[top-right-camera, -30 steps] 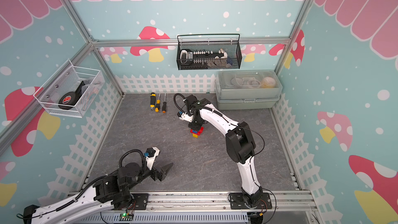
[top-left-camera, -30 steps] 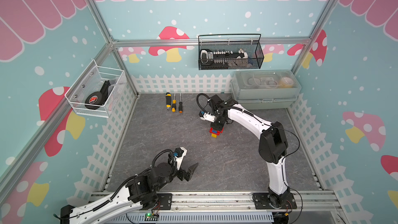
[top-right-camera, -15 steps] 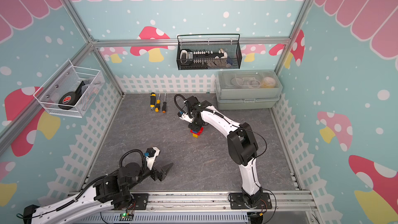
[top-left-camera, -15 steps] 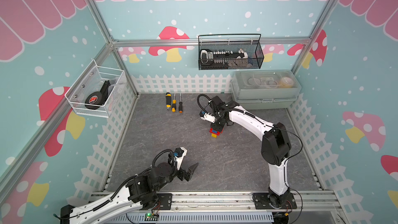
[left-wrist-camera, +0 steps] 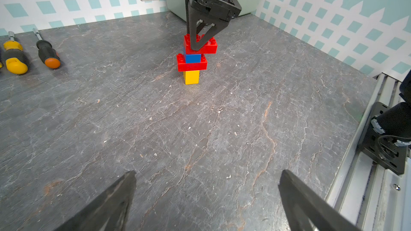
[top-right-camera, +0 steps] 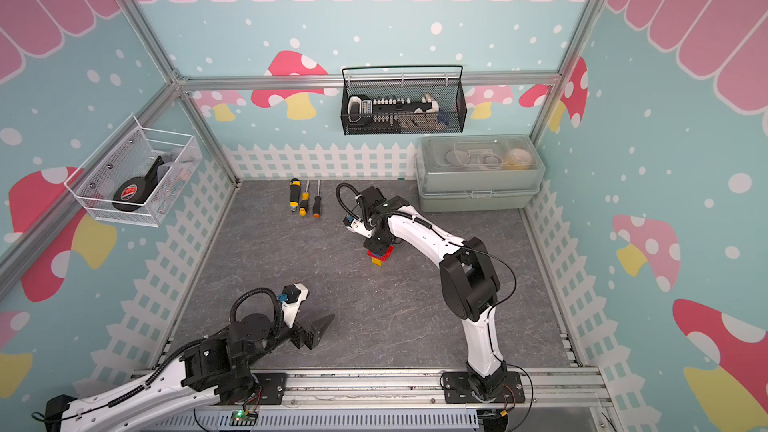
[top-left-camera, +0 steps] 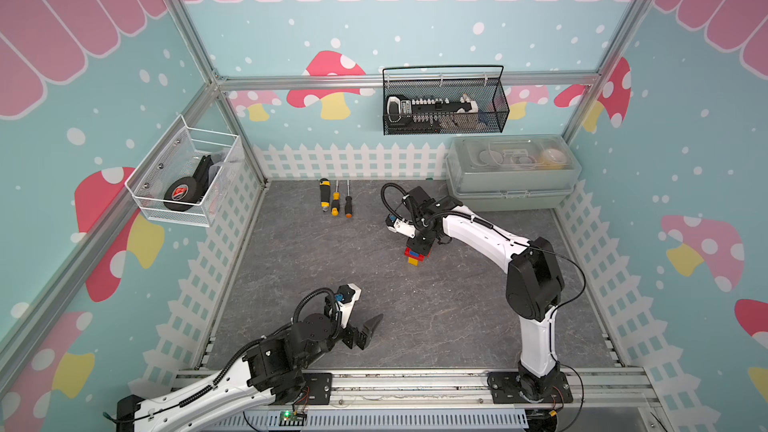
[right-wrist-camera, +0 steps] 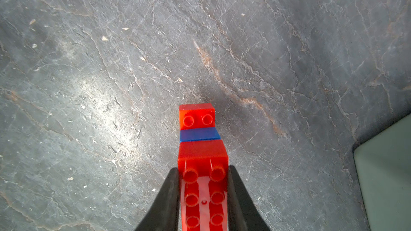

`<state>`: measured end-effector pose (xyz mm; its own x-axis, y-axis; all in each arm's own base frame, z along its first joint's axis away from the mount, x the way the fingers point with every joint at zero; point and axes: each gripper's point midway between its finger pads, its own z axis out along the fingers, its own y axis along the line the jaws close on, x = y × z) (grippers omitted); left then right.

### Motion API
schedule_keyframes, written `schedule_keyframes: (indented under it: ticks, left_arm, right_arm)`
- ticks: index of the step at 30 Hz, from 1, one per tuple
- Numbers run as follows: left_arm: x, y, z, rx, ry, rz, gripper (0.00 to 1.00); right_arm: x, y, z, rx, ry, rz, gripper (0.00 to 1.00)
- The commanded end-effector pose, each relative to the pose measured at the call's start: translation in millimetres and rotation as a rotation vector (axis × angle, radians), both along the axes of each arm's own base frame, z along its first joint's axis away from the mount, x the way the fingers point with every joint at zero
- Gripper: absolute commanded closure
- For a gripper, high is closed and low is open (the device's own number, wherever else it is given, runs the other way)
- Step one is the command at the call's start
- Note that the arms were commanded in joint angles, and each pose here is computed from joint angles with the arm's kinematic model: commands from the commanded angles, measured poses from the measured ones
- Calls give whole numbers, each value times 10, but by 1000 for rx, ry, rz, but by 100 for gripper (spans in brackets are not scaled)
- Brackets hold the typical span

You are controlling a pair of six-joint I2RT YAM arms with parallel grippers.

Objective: Assemble the letter f with lego
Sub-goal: Assemble the lego brick with the lego brick.

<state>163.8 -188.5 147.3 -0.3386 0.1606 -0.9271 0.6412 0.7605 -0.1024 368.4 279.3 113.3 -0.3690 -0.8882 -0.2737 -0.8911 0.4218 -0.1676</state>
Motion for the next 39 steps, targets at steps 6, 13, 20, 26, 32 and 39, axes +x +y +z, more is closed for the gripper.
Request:
schedule_keyframes:
  ticks: [6, 13, 20, 26, 32, 39]
  left_arm:
    - [-23, -27, 18, -4, -14, -22, 1]
    - [-24, -20, 25, -8, -17, -20, 1]
    - [-27, -23, 23, -7, -16, -22, 1]
    - [-25, -18, 18, -6, -16, -20, 1]
    - [-25, -19, 25, -9, -16, -20, 1]
    - [-24, -20, 20, -6, -15, -19, 1]
  right_arm:
    - [-194, -98, -254, -100, 147, 33, 75]
    - [-246, -114, -355, -145, 214, 60, 75]
    - [-285, -118, -425, -152, 242, 68, 75]
    - [-288, -106, -460, -167, 264, 76, 76]
    - [-340, -124, -571, -178, 284, 74, 76]
    - [-330, -131, -558, -179, 278, 75, 76]
